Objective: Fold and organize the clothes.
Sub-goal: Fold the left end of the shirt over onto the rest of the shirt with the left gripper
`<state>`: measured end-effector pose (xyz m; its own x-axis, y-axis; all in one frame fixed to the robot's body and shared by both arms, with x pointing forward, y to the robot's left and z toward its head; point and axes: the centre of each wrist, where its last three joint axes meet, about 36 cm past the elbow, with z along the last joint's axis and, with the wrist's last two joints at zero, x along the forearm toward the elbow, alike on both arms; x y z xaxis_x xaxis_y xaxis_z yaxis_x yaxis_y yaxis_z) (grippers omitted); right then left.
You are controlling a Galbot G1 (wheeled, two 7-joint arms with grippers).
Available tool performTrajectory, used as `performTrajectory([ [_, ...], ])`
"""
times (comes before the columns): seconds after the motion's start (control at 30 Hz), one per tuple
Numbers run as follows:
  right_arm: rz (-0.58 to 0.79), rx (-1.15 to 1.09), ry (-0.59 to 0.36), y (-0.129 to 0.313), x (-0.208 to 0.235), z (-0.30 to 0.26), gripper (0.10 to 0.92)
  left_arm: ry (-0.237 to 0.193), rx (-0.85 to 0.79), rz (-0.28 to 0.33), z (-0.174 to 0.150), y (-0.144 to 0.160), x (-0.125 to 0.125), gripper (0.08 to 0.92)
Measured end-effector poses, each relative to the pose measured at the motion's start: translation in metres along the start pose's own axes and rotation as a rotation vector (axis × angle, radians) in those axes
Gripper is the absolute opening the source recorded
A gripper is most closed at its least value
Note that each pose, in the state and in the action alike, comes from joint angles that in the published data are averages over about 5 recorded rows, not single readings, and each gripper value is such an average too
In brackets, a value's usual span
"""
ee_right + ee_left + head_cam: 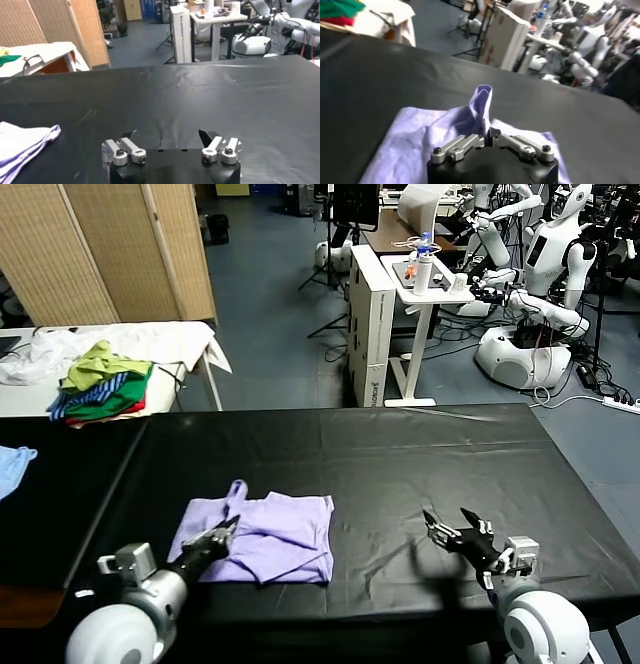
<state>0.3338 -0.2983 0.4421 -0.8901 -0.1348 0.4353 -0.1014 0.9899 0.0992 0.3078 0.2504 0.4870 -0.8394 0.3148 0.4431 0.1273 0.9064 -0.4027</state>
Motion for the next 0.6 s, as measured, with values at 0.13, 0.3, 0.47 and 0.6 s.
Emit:
performTrajectory([
  [0.13, 0.0, -0.001, 0.005, 0.002, 0.001, 0.003, 0.907, 0.005, 0.033, 0.069, 0.001, -0.012, -0.007, 0.187],
  [0.3, 0.0, -0.001, 0.006, 0.003, 0.002, 0.004, 0.907, 0.008, 0.044, 0.119, 0.003, -0.021, -0.016, 0.187],
  [0.47, 0.001, -0.001, 0.005, 0.003, 0.003, 0.004, 0.907, 0.013, 0.066, 0.154, 0.005, -0.027, -0.025, 0.187],
  [0.6, 0.0, -0.001, 0.002, 0.004, 0.004, 0.003, 0.907, 0.019, 0.065, 0.159, 0.009, -0.03, -0.03, 0.187],
])
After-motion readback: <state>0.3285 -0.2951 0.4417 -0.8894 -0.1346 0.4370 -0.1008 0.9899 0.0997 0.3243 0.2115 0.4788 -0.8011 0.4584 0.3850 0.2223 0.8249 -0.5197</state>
